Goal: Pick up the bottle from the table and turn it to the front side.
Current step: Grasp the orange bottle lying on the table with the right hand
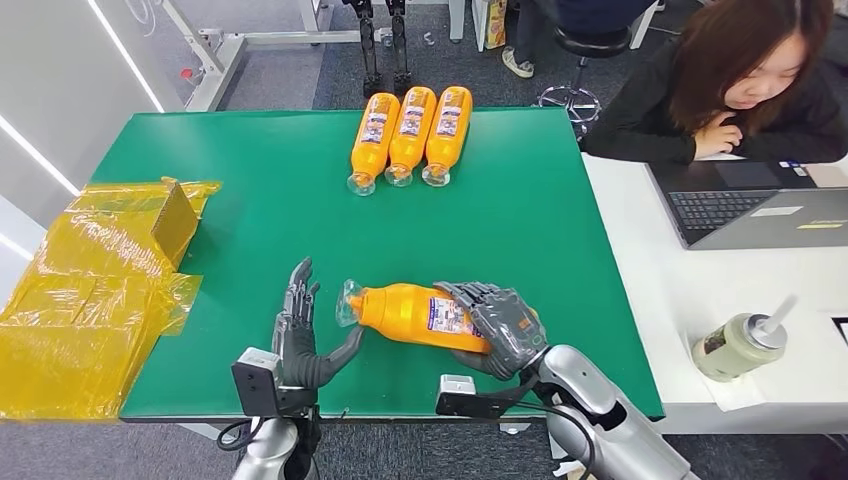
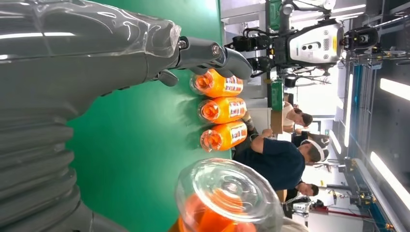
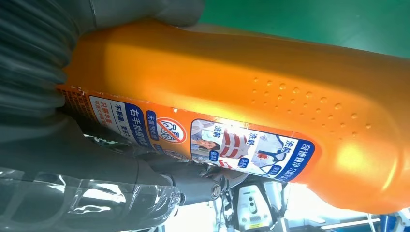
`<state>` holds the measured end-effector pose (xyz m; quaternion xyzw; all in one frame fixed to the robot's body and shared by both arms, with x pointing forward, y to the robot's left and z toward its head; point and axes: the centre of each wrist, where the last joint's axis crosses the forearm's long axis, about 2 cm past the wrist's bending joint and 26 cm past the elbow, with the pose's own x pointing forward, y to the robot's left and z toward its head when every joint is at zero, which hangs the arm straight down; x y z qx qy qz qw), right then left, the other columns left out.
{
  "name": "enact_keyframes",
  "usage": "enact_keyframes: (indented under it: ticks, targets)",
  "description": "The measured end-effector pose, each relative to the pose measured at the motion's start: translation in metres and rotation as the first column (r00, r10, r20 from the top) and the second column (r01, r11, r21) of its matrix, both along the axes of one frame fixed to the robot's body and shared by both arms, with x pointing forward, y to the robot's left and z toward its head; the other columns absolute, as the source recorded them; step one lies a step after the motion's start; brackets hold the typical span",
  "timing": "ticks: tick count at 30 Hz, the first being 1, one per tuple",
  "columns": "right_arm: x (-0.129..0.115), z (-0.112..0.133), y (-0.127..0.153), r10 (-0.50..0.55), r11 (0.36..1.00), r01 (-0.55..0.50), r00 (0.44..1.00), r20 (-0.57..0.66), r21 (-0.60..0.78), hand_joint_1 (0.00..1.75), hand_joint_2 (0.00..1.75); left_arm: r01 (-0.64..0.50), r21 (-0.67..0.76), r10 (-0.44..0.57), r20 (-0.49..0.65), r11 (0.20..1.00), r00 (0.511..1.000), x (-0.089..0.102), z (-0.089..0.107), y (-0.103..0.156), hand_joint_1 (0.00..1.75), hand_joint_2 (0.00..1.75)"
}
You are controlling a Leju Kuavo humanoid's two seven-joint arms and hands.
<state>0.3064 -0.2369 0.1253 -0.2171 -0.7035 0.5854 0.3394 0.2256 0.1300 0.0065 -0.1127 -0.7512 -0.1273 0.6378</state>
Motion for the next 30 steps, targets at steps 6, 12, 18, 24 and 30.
enact_keyframes:
  ticks: [6, 12, 18, 24, 30]
  targets:
    - [-0.002, -0.005, 0.007, 0.008, 1.000, -0.008, 1.000, -0.010, 0.022, 1.75, 1.75, 0.096, -0.169, -0.107, -0.059, 0.981, 0.993, -0.007, 0.001, -0.008, 0.00, 1.75]
    - [-0.018, -0.018, 0.021, 0.007, 0.998, -0.005, 0.999, -0.038, 0.068, 1.75, 1.75, 0.171, -0.373, -0.219, -0.089, 0.912, 0.972, -0.010, 0.005, -0.014, 0.00, 1.75]
    - [-0.037, -0.026, 0.048, 0.017, 0.991, -0.008, 0.997, -0.069, 0.135, 1.75, 1.75, 0.247, -0.542, -0.347, -0.090, 0.803, 0.933, -0.009, 0.011, -0.018, 0.00, 1.75]
    - [-0.046, -0.023, 0.078, 0.072, 0.965, -0.046, 0.993, -0.093, 0.257, 1.75, 1.75, 0.265, -0.551, -0.370, -0.086, 0.791, 0.925, -0.007, 0.015, -0.023, 0.00, 1.75]
    - [-0.050, -0.018, 0.099, 0.102, 0.943, -0.062, 0.989, -0.106, 0.328, 1.75, 1.75, 0.277, -0.551, -0.377, -0.074, 0.787, 0.923, -0.004, 0.018, -0.026, 0.00, 1.75]
